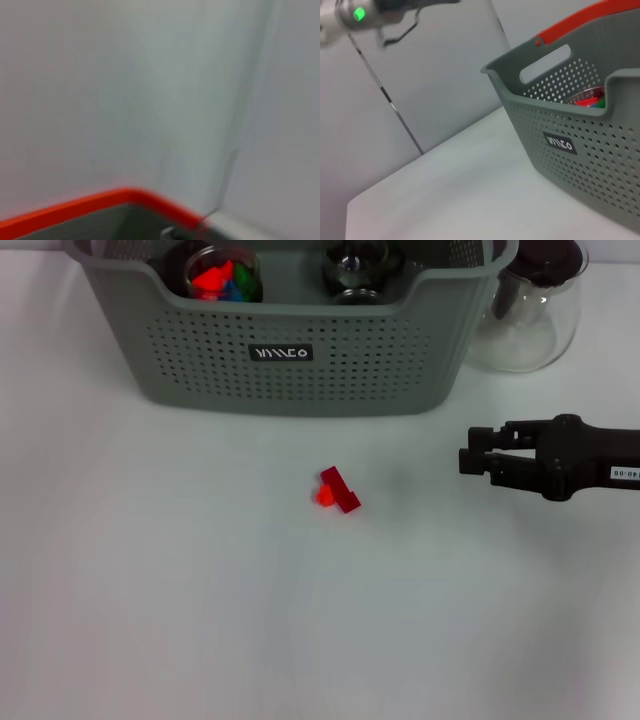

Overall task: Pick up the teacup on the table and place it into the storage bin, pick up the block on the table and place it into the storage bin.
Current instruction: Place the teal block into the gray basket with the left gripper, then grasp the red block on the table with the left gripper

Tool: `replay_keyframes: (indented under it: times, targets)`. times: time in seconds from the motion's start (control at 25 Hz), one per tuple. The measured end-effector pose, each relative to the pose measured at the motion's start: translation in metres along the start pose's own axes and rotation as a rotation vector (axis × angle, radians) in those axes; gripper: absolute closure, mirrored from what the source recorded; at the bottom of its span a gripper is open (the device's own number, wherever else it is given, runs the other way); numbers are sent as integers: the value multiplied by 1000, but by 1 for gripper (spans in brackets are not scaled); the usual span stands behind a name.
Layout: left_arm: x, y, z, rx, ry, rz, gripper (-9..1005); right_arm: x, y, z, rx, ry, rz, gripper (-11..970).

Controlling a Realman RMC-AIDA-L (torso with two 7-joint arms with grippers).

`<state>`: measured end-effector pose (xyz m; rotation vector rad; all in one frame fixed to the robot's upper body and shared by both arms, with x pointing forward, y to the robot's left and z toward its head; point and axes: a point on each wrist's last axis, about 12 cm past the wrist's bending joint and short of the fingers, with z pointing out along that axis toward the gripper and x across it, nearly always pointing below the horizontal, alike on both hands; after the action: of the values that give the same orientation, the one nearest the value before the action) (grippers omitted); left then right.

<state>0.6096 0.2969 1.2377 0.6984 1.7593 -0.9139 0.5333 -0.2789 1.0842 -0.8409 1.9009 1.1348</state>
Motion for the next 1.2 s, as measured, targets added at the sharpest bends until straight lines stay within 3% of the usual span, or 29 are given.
replay_keyframes:
  times: [0.16,0.32,0.48,0.68,0.96,1.08,1.2]
  targets:
    - [-32,22,23,-186,190,-14,596,-1,0,1,-1,-4,-3,535]
    - [-36,30,53,-370,393,12,597,-2,0,1,1,-4,-7,535]
    - [-28,25,85,-446,521,48,586,-2,-1,1,4,-5,-7,535]
    - [-20,15,110,-479,565,109,558,-2,-1,1,3,-3,-8,535]
    - [-26,10,105,-503,519,104,517,-1,-1,1,4,-5,-6,535]
    - [-27,2,87,-489,418,92,499,-1,-1,0,5,-5,-5,535]
    - [-23,-18,59,-400,268,94,480,-1,0,1,2,-6,-4,535]
